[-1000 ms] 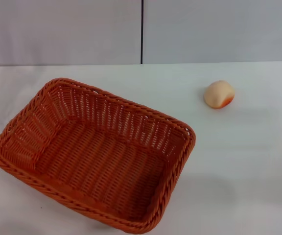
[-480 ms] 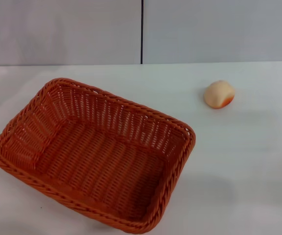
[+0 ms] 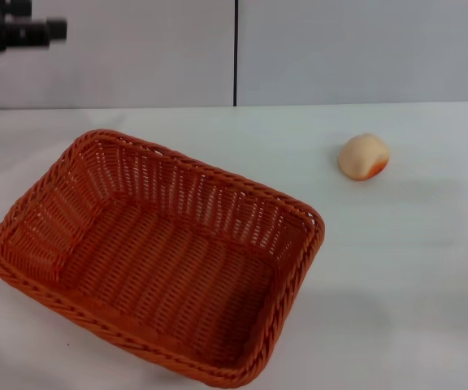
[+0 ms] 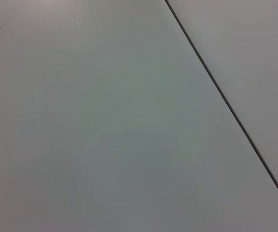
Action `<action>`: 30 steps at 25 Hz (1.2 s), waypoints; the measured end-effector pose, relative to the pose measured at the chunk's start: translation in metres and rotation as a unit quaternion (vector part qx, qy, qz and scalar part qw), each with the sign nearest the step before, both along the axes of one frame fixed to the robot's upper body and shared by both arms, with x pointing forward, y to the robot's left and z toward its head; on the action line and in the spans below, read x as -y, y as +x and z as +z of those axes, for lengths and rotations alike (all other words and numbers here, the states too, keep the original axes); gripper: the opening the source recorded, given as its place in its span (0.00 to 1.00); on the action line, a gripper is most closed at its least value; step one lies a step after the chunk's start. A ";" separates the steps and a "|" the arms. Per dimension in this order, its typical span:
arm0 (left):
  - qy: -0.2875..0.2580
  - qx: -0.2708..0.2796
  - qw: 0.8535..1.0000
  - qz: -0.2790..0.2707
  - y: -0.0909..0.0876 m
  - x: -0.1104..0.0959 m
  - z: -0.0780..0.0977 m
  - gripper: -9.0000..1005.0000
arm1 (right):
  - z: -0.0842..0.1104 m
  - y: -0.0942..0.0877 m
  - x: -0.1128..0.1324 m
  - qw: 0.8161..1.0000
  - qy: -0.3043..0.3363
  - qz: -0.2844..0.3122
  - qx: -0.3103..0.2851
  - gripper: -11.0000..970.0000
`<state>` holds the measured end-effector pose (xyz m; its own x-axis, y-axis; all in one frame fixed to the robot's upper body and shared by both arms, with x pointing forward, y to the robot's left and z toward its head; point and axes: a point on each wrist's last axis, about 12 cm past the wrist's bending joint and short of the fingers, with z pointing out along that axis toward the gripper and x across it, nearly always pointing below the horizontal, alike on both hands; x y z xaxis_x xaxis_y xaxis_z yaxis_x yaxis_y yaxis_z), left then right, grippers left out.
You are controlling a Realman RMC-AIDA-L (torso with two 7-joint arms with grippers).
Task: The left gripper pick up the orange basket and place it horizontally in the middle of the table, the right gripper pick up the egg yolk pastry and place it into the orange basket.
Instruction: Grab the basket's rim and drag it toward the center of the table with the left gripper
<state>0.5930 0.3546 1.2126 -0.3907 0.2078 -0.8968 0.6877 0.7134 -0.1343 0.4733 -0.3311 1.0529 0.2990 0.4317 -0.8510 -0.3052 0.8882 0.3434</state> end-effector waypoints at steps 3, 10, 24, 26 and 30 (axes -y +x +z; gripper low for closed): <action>0.064 -0.051 0.997 -0.005 -0.002 0.001 -0.004 0.77 | 0.000 0.002 -0.001 1.000 0.000 0.000 -0.002 0.64; 0.131 -0.126 0.983 -0.016 -0.008 0.002 -0.020 0.77 | 0.001 0.006 -0.002 1.000 0.000 0.002 -0.005 0.64; 0.151 -0.177 0.972 -0.042 -0.014 0.007 -0.036 0.77 | 0.001 0.014 -0.006 1.000 -0.002 0.007 -0.012 0.64; 0.151 -0.185 0.970 -0.047 -0.014 0.009 -0.041 0.77 | 0.001 0.015 -0.006 1.000 -0.002 0.009 -0.013 0.64; 0.152 -0.191 0.968 -0.053 -0.015 0.011 -0.045 0.77 | 0.001 0.017 -0.007 1.000 -0.003 0.010 -0.015 0.64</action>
<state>0.5783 0.3436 1.1672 -0.6445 0.4965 -0.5815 0.7001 0.6888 -0.1879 0.4902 -0.3241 1.0539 0.2646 0.4332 -0.8616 -0.3131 0.8836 0.3481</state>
